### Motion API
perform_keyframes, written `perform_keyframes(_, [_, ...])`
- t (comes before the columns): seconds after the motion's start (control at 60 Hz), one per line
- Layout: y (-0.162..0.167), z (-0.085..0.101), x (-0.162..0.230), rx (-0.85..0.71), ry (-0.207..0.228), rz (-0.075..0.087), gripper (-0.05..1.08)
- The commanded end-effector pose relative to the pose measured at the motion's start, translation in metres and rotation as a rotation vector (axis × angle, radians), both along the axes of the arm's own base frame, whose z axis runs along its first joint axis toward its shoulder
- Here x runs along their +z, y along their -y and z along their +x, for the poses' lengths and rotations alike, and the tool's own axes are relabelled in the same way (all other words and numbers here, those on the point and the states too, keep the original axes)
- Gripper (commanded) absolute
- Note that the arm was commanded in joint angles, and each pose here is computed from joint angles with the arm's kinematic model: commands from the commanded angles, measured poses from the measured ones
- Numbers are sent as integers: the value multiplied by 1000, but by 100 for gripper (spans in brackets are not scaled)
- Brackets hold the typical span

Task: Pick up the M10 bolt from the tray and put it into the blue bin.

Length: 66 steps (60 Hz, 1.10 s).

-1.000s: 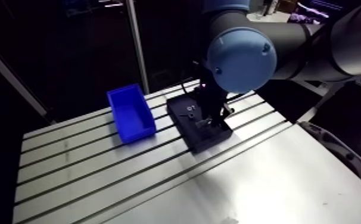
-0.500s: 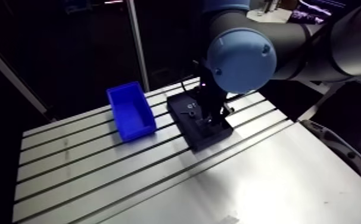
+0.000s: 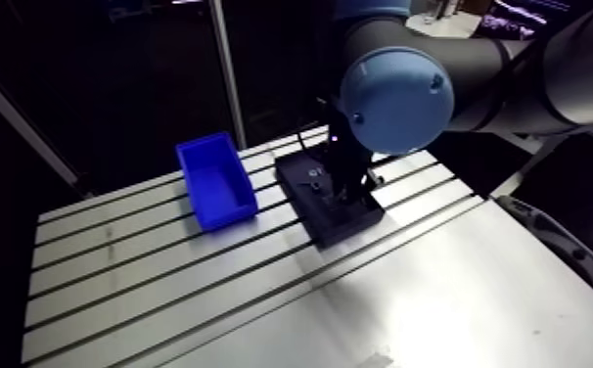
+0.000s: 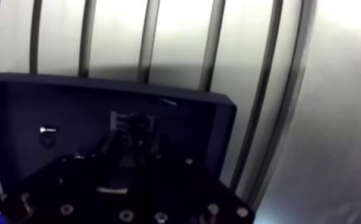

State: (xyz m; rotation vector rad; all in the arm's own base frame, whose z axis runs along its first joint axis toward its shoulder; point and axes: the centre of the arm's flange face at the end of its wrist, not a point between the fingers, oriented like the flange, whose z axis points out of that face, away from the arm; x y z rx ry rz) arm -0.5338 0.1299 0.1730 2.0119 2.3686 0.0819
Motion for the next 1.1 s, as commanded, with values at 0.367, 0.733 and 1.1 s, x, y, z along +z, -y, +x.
perform_keyframes(0.367, [1, -1, -1, 1, -3, 1, 65])
perform_keyframes(0.733, [1, 0, -1, 1, -2, 1, 68])
perform_keyframes(1.1, [1, 0, -2, 1, -2, -3, 71])
